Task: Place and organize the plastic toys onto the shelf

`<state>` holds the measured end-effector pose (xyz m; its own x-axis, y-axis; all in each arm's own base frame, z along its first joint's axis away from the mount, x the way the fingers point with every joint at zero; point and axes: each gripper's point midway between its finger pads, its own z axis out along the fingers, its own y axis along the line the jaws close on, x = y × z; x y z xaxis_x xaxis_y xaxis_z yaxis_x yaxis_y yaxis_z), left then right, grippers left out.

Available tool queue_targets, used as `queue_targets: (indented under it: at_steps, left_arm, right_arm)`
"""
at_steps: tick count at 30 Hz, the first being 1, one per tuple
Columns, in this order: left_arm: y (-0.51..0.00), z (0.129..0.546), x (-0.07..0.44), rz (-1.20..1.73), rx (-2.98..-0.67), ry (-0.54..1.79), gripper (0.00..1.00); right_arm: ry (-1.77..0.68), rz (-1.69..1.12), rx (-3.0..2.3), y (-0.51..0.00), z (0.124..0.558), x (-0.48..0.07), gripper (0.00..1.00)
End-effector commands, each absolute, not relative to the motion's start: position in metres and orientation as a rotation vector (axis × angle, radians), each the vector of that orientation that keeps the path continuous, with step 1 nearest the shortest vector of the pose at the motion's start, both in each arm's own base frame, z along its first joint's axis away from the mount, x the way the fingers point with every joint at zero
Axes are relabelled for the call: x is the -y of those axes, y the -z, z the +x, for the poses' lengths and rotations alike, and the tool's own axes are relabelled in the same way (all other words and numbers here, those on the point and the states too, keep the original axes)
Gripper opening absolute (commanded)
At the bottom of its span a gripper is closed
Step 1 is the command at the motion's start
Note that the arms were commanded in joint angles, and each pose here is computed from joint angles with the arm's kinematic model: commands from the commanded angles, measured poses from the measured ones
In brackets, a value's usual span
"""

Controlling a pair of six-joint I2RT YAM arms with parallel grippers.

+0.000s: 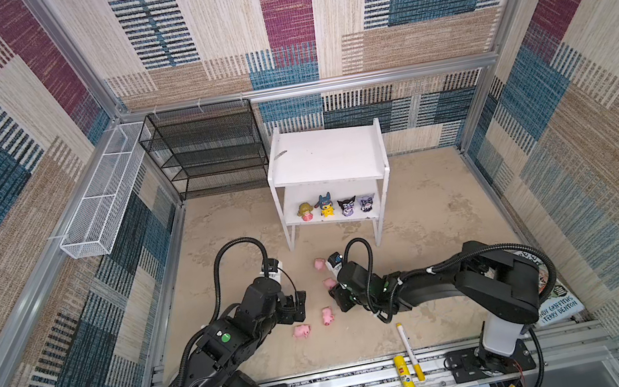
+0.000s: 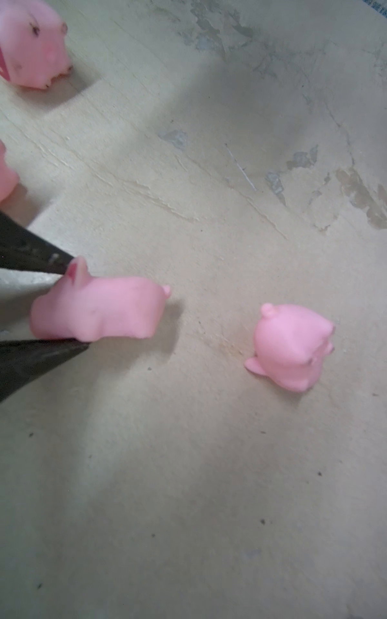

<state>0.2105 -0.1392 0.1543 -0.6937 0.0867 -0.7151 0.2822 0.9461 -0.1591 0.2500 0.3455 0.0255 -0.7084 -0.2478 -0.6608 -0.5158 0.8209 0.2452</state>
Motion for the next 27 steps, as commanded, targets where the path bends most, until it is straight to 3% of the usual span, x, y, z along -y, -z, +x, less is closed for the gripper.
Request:
queue_targets:
  at_steps: [1, 10, 21, 27]
  left_arm:
    - [-0.16, 0.214, 0.142, 0.255, -2.304, 0.345, 0.99]
    - [-0.175, 0.209, 0.161, 0.36, -2.264, 0.454, 0.99]
    - [-0.183, 0.196, 0.213, 0.549, -2.254, 0.724, 0.98]
    - [-0.215, 0.169, 0.236, 0.743, -2.124, 0.918, 0.94]
  right_arm:
    - [-0.521, -0.601, -2.392, -0.017, 0.249, -0.34, 0.3]
    - [-0.873, -0.738, -2.324, -0.061, 0.22, -0.357, 0.23]
    - [-1.442, -0.864, -2.287, -0.148, 0.132, -0.329, 0.23]
    - [-1.743, -0.942, -2.176, -0.192, 0.091, -0.316, 0.23]
